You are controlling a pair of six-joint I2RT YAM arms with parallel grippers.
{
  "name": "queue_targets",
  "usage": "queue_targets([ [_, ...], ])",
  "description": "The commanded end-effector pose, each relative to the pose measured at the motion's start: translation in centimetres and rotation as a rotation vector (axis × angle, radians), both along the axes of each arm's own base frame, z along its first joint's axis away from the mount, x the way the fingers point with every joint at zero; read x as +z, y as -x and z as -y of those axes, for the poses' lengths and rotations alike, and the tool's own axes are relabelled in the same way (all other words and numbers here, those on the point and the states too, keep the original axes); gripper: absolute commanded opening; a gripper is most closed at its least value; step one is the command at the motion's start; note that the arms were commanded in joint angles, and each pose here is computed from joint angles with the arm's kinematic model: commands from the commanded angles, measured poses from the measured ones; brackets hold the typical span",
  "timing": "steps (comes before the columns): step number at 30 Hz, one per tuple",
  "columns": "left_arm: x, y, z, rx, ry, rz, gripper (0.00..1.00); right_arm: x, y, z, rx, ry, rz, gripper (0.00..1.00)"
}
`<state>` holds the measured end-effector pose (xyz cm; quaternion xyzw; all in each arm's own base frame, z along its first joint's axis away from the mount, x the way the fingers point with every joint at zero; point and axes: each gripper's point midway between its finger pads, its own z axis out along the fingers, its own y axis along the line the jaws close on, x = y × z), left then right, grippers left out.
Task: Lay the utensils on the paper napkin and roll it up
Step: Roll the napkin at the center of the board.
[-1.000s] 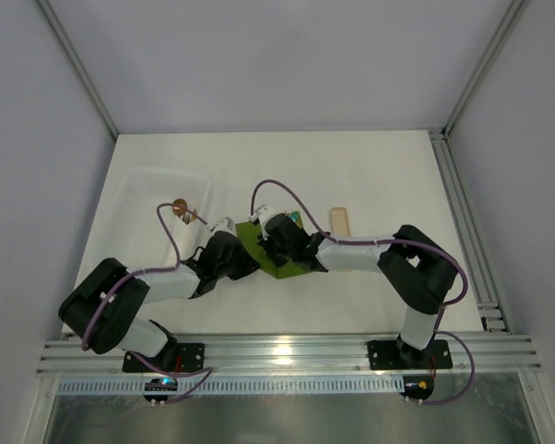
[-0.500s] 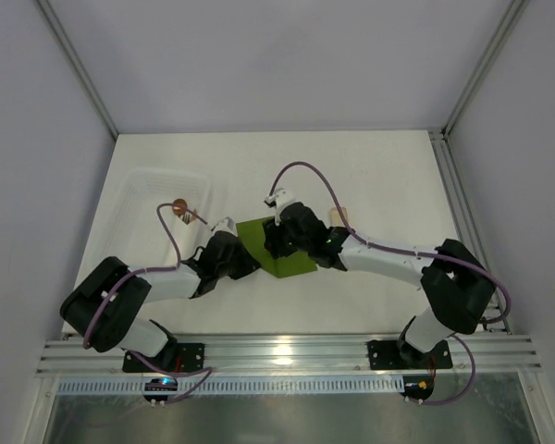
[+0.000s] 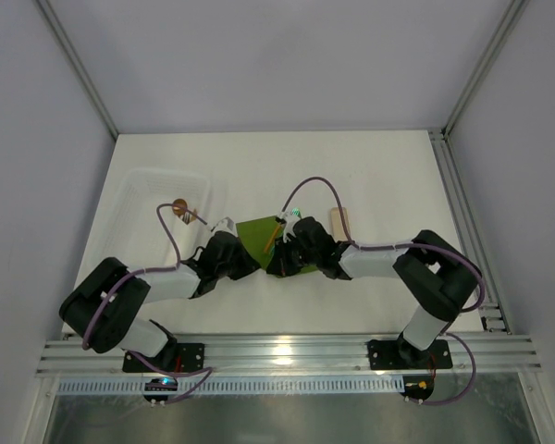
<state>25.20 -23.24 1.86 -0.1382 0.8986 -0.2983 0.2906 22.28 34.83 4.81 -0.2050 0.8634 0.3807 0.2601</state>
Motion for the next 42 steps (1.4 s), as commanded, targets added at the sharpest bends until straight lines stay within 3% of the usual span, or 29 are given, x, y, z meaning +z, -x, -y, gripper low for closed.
queue_targets([
  [1,0.9,-0.4,0.0,0.014,0.007,0.027,0.00,3.1,-1.5,-2.5,0.025,-0.196,0.014,0.04],
  [25,1.6,-0.6,0.3,0.009,0.015,0.038,0.00,-1.5,-3.1,-2.1,0.000,-0.206,-0.087,0.04],
  [42,3.4,-2.5,-0.6,0.043,-0.065,0.115,0.00,-3.1,-2.7,-1.2,-0.015,-0.193,-0.111,0.04],
])
